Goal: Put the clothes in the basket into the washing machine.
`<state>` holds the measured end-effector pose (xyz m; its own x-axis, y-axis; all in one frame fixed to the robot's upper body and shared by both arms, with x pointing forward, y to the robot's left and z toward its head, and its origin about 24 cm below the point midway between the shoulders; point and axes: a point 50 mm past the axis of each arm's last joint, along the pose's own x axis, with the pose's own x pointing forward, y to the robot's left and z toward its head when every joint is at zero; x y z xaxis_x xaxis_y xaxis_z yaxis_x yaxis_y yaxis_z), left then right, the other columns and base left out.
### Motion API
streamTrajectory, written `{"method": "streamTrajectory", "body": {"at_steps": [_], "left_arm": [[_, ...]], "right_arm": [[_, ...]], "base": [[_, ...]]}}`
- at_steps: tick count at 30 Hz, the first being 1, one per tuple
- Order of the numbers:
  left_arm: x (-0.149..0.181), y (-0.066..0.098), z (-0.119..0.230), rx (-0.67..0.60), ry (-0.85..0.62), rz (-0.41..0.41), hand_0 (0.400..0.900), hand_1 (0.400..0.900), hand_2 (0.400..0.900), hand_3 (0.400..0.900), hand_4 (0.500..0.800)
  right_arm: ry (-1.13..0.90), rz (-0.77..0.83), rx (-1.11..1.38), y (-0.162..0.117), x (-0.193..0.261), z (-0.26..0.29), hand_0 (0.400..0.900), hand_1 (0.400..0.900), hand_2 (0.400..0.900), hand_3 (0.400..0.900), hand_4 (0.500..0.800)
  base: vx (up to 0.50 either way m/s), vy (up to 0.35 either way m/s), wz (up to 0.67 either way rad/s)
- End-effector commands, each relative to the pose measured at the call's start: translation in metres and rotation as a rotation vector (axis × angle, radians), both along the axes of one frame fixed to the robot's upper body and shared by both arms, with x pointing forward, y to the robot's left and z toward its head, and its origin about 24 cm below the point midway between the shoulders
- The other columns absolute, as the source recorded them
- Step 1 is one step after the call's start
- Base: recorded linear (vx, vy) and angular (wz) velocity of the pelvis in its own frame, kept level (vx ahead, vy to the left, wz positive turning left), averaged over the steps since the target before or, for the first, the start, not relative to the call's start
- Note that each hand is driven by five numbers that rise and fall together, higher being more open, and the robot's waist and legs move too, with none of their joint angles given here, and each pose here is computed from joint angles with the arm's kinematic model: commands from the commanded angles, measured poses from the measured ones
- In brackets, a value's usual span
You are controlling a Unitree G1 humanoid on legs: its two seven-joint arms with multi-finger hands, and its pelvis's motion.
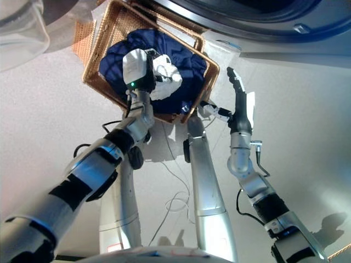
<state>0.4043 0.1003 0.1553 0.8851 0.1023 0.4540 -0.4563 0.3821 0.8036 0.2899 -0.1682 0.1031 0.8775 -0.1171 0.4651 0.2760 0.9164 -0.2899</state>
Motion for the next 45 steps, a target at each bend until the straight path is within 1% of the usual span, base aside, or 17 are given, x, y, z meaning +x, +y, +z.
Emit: {"method": "streamTrajectory", "body": {"at_steps": [1, 8, 15, 16, 17, 19, 20, 21, 24, 28, 31, 32, 34, 36, 41, 43, 45], "left_arm": [[-0.008, 0.011, -0.048, 0.019, 0.19, 0.079, 0.4, 0.4, 0.4, 0.4, 0.5], [-0.01, 0.01, -0.054, 0.002, 0.21, 0.071, 0.4, 0.4, 0.4, 0.4, 0.5], [-0.015, -0.001, -0.06, -0.099, 0.217, 0.013, 0.4, 0.4, 0.4, 0.4, 0.5], [-0.017, -0.005, -0.061, -0.162, 0.217, -0.001, 0.4, 0.4, 0.4, 0.4, 0.5], [-0.017, -0.005, -0.061, -0.163, 0.217, -0.001, 0.4, 0.4, 0.4, 0.4, 0.5], [-0.019, -0.009, -0.063, -0.265, 0.227, -0.024, 0.4, 0.4, 0.4, 0.4, 0.5], [-0.019, -0.009, -0.063, -0.265, 0.227, -0.024, 0.4, 0.4, 0.4, 0.4, 0.5], [-0.02, -0.014, -0.06, -0.321, 0.212, -0.055, 0.4, 0.4, 0.4, 0.4, 0.5], [-0.021, -0.019, -0.053, -0.413, 0.185, -0.105, 0.4, 0.4, 0.4, 0.4, 0.5], [-0.022, -0.024, -0.04, -0.521, 0.148, -0.169, 0.4, 0.4, 0.4, 0.4, 0.5], [-0.023, -0.026, -0.039, -0.549, 0.154, -0.189, 0.4, 0.4, 0.4, 0.4, 0.5], [-0.024, -0.027, -0.036, -0.601, 0.147, -0.219, 0.4, 0.4, 0.4, 0.4, 0.5], [-0.025, -0.028, -0.036, -0.688, 0.167, -0.246, 0.4, 0.4, 0.4, 0.4, 0.5], [-0.026, -0.031, -0.032, -0.809, 0.173, -0.296, 0.4, 0.4, 0.4, 0.4, 0.5], [-0.029, -0.044, -0.004, -1.118, 0.142, -0.478, 0.4, 0.4, 0.4, 0.4, 0.5], [-0.03, -0.047, 0.002, -1.254, 0.148, -0.535, 0.4, 0.4, 0.4, 0.4, 0.5], [-0.029, -0.051, 0.008, -1.432, 0.157, -0.574, 0.4, 0.4, 0.4, 0.4, 0.5]], "right_arm": [[-0.158, 0.059, 0.047, 0.0, -0.017, 0.028, 0.9, 0.9, 0.9, 0.9, 0.8], [-0.149, 0.05, 0.05, -0.001, -0.014, 0.026, 0.9, 0.9, 0.9, 0.9, 0.8], [-0.133, 0.031, 0.036, 0.002, -0.007, 0.022, 0.9, 0.9, 0.9, 0.9, 0.8], [-0.117, 0.028, 0.029, 0.003, -0.005, 0.019, 0.9, 0.9, 0.9, 0.9, 0.8], [-0.117, 0.028, 0.029, 0.003, -0.005, 0.019, 0.9, 0.9, 0.9, 0.9, 0.8], [-0.092, 0.026, 0.012, 0.004, -0.004, 0.015, 0.9, 0.9, 0.9, 0.9, 0.8], [-0.091, 0.026, 0.012, 0.004, -0.004, 0.015, 0.9, 0.9, 0.9, 0.9, 0.8], [-0.06, 0.017, -0.006, 0.001, -0.004, 0.008, 0.9, 0.9, 0.9, 0.9, 0.8], [-0.031, 0.016, -0.02, -0.001, -0.004, 0.002, 0.9, 0.9, 0.9, 0.9, 0.8], [0.015, 0.004, -0.032, -0.008, -0.007, -0.006, 0.9, 0.9, 0.9, 0.9, 0.8], [0.041, 0.0, -0.035, -0.01, -0.008, -0.011, 0.9, 0.9, 0.9, 0.9, 0.8], [0.065, -0.011, -0.034, -0.013, -0.009, -0.016, 0.9, 0.9, 0.9, 0.9, 0.8], [0.089, -0.006, -0.031, -0.014, -0.011, -0.021, 0.9, 0.9, 0.9, 0.9, 0.8], [0.112, -0.006, -0.027, -0.016, -0.014, -0.025, 0.9, 0.9, 0.9, 0.9, 0.8], [0.151, 0.008, -0.012, -0.017, -0.019, -0.031, 0.9, 0.9, 0.9, 0.9, 0.8], [0.173, 0.019, -0.004, -0.016, -0.021, -0.035, 0.9, 0.9, 0.9, 0.9, 0.8], [0.199, 0.027, -0.004, -0.015, -0.022, -0.039, 0.9, 0.9, 0.9, 0.9, 0.8]], "base": [[0.009, 0.016, 0.03], [0.021, 0.018, 0.08], [0.062, 0.053, 0.2], [0.048, 0.026, 0.17], [0.103, 0.055, 0.27], [0.088, 0.041, 0.2], [0.091, 0.031, 0.2], [0.086, 0.034, 0.18], [0.098, 0.036, 0.11], [0.035, 0.025, 0.13], [0.079, 0.0, 0.07], [0.102, 0.01, 0.04], [0.06, 0.022, 0.09], [0.083, 0.017, -0.02], [0.069, 0.007, -0.03], [0.081, -0.001, -0.03], [0.088, 0.007, -0.04]]}}
